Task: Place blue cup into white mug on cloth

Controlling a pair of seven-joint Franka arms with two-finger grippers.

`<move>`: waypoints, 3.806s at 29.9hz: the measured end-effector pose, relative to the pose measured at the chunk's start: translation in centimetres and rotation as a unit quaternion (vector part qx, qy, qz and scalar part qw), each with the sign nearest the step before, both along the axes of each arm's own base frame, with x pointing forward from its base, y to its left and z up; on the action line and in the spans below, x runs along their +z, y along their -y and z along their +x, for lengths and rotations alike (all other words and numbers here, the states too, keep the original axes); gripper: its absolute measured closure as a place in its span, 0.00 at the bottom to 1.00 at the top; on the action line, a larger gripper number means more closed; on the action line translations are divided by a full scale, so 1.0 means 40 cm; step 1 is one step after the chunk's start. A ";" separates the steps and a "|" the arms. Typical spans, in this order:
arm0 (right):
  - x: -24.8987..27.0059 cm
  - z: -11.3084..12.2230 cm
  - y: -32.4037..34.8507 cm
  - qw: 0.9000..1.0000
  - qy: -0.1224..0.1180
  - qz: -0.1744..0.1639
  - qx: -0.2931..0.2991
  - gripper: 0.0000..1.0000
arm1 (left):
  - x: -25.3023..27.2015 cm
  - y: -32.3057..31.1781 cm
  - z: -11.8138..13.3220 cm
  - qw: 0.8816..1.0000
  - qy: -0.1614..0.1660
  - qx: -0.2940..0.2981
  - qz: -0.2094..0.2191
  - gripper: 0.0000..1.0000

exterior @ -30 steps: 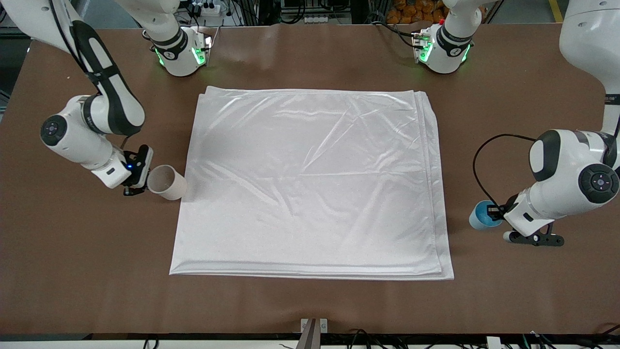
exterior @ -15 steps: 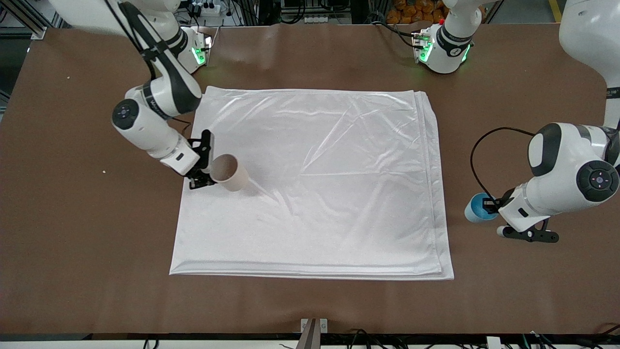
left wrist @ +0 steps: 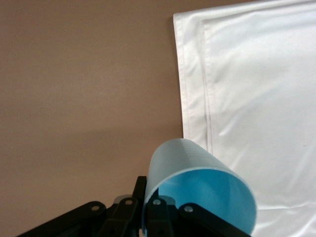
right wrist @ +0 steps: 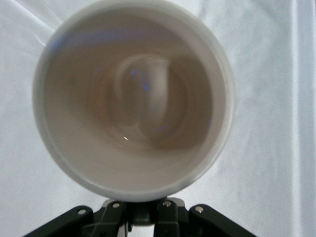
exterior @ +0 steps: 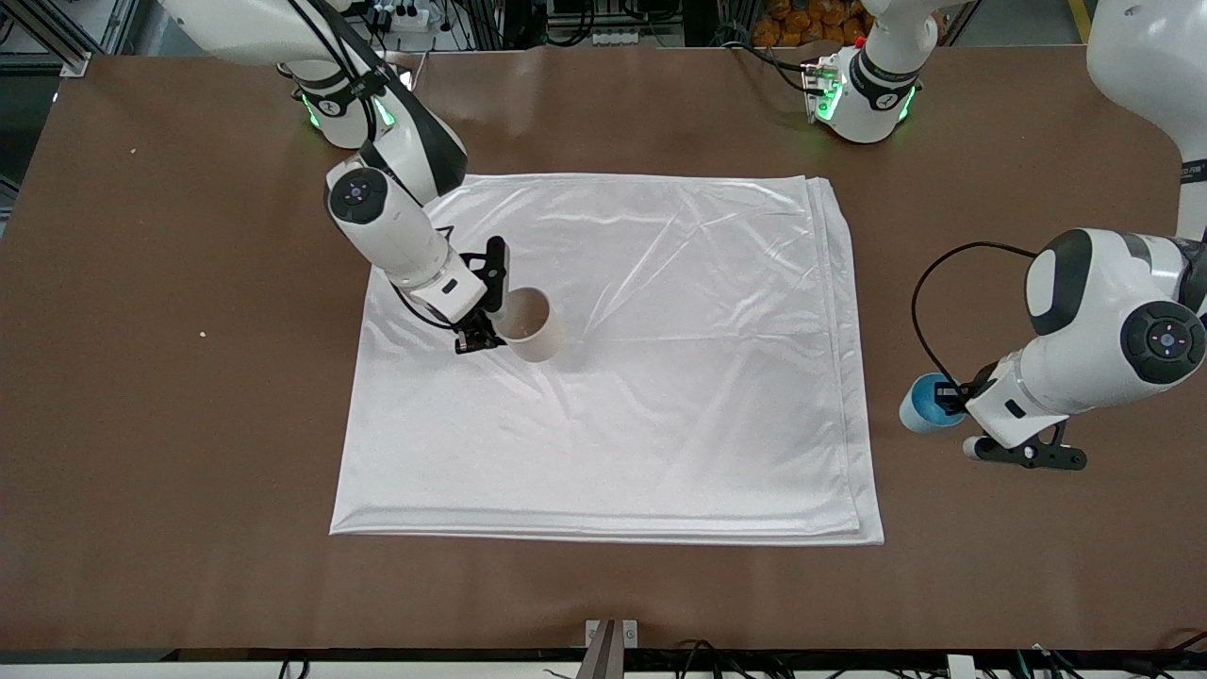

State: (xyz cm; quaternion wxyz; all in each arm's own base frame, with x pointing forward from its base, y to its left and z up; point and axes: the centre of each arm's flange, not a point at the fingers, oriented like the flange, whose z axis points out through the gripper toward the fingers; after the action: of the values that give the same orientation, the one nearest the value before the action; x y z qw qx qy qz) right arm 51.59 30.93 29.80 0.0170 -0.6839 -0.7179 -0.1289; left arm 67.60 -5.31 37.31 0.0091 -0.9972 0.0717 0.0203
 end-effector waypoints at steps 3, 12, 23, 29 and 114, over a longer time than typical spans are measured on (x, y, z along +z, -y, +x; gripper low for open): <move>-0.007 -0.001 -0.041 1.000 0.003 -0.007 -0.010 0.81 | 0.022 0.005 -0.002 1.000 0.002 0.000 0.002 0.96; -0.025 -0.002 -0.126 0.999 -0.011 -0.039 -0.019 0.81 | 0.097 0.005 -0.004 1.000 0.014 0.001 0.006 0.96; -0.130 0.042 -0.135 0.997 -0.027 -0.069 0.016 0.81 | 0.158 0.054 -0.016 1.000 0.002 -0.005 -0.001 0.96; -0.202 0.045 -0.164 0.996 -0.033 -0.076 0.038 0.81 | 0.161 0.057 -0.023 1.000 -0.006 -0.005 0.000 0.96; 0.843 0.188 0.482 0.914 -0.052 -0.129 -0.380 0.00 | 0.179 1.074 -0.447 0.996 0.034 -0.002 -0.078 0.96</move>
State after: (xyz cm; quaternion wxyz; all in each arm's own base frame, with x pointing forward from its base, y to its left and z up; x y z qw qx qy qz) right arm 59.11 11.66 63.53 -0.0843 -0.9072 -0.4121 0.0038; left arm 49.73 -48.27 44.46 -0.0658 -0.9948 0.0749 -0.0196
